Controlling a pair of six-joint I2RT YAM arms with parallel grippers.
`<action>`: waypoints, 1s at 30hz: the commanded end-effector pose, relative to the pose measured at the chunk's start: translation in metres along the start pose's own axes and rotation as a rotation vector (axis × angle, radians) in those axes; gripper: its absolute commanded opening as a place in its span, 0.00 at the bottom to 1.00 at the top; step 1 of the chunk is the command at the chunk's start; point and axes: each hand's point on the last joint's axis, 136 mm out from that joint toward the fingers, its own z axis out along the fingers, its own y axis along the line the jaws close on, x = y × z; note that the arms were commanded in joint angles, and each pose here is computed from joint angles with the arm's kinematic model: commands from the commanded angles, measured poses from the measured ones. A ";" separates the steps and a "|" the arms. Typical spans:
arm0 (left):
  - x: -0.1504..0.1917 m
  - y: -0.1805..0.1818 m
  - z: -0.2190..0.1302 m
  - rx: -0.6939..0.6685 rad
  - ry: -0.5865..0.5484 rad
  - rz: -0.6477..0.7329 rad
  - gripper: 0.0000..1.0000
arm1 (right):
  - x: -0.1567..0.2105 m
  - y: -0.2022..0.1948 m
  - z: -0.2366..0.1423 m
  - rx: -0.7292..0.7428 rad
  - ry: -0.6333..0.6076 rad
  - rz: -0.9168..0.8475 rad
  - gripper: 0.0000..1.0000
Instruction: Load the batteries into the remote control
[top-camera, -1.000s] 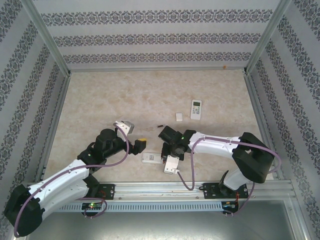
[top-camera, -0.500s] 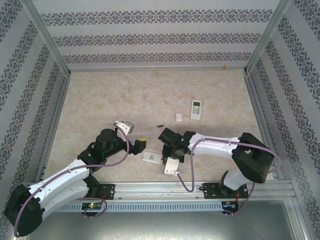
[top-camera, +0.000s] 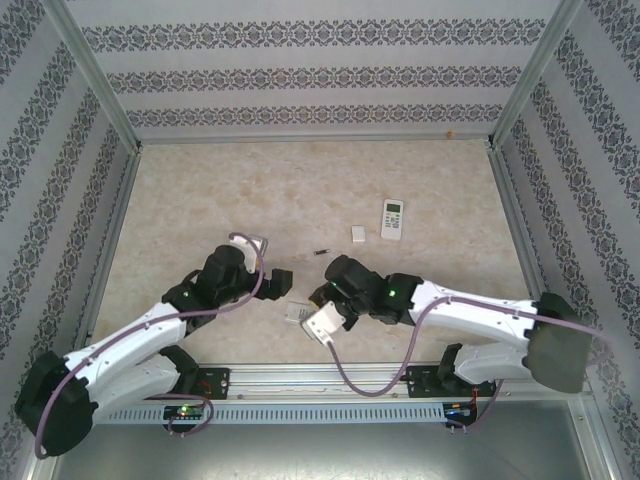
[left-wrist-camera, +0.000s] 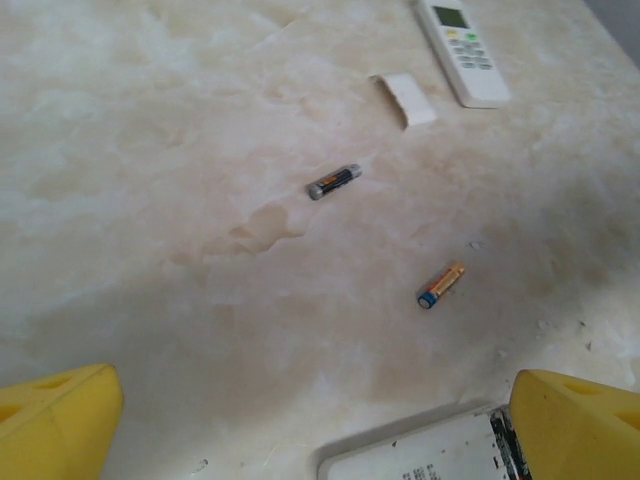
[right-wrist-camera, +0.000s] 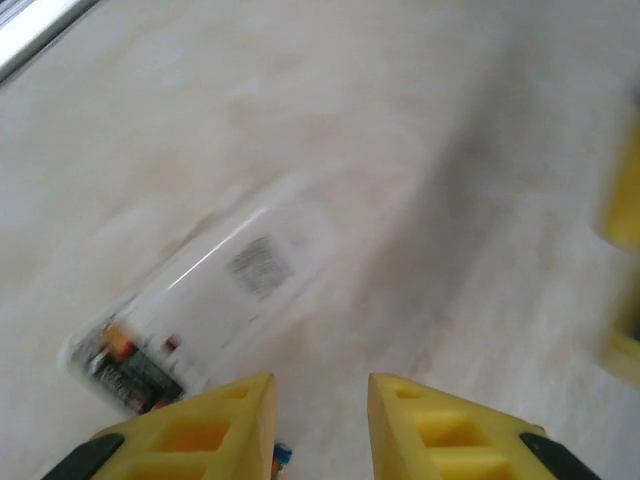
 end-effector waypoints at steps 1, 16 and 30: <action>0.025 0.008 0.006 -0.057 0.191 -0.125 0.96 | 0.020 -0.078 -0.032 0.441 -0.010 1.112 0.26; 0.085 -0.019 0.042 0.072 0.630 -0.262 0.76 | 0.061 0.047 0.008 0.209 0.315 2.452 0.16; 0.107 -0.019 0.046 0.097 0.696 -0.319 0.66 | 0.064 0.074 0.036 0.182 0.465 2.430 0.17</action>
